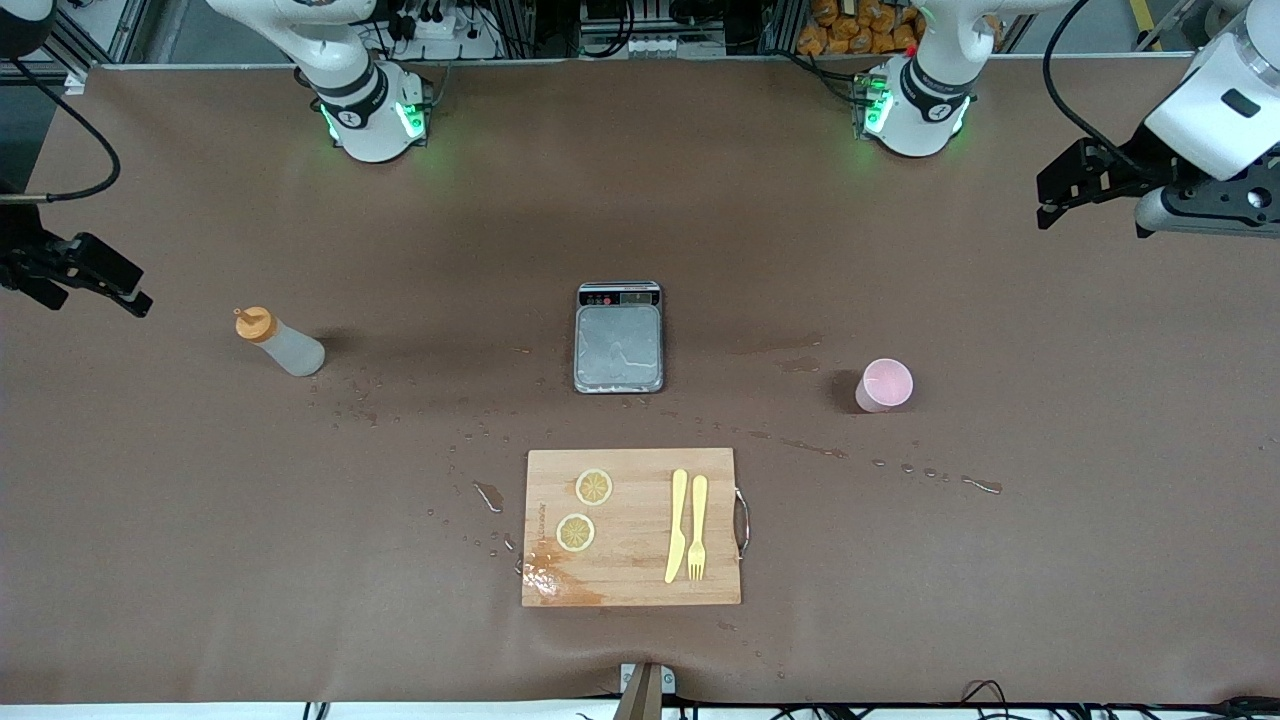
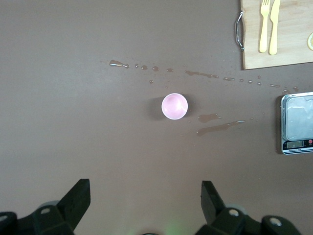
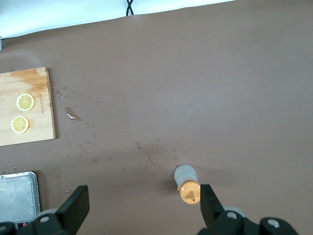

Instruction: Add sauce to pink cup with both arms

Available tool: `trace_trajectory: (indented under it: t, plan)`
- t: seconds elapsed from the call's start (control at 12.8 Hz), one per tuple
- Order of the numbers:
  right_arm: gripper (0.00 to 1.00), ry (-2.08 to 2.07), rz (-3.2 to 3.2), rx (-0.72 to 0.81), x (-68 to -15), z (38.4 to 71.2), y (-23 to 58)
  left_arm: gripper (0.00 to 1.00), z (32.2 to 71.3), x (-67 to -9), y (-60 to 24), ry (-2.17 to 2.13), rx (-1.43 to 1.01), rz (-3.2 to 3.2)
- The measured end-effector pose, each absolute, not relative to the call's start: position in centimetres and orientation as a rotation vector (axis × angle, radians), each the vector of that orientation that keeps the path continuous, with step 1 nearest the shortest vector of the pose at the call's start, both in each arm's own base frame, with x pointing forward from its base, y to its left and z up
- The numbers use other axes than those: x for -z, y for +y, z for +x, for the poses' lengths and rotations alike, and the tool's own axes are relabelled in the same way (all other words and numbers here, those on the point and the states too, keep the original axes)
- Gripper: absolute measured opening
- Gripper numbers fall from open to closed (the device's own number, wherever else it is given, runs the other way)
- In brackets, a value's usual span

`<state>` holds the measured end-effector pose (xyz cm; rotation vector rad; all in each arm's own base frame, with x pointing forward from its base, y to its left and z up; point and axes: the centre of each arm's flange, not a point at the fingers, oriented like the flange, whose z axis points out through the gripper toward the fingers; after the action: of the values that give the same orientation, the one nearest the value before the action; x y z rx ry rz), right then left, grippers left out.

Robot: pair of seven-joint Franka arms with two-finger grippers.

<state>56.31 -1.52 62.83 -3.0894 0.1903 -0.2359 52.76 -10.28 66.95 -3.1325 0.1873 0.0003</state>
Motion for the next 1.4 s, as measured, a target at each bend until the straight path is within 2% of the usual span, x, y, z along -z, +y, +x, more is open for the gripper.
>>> trace_trajectory:
  t: [0.39, 0.78, 1.4]
  plan:
    - [1.0, 0.212, -3.091, 0.204, -61.7, 56.9, -2.3, 1.0, 53.1, -65.5, -9.9, 0.176, -0.042, -3.131]
    - [1.0, 0.27, -3.093, 0.137, -61.1, 56.5, -4.1, 1.0, 54.3, -61.0, -10.1, 0.176, -0.052, -3.131]
    - [1.0, 0.62, -2.967, -0.113, -57.8, 55.2, -11.0, 1.0, 55.5, -46.2, -10.2, 0.175, -0.044, -3.138]
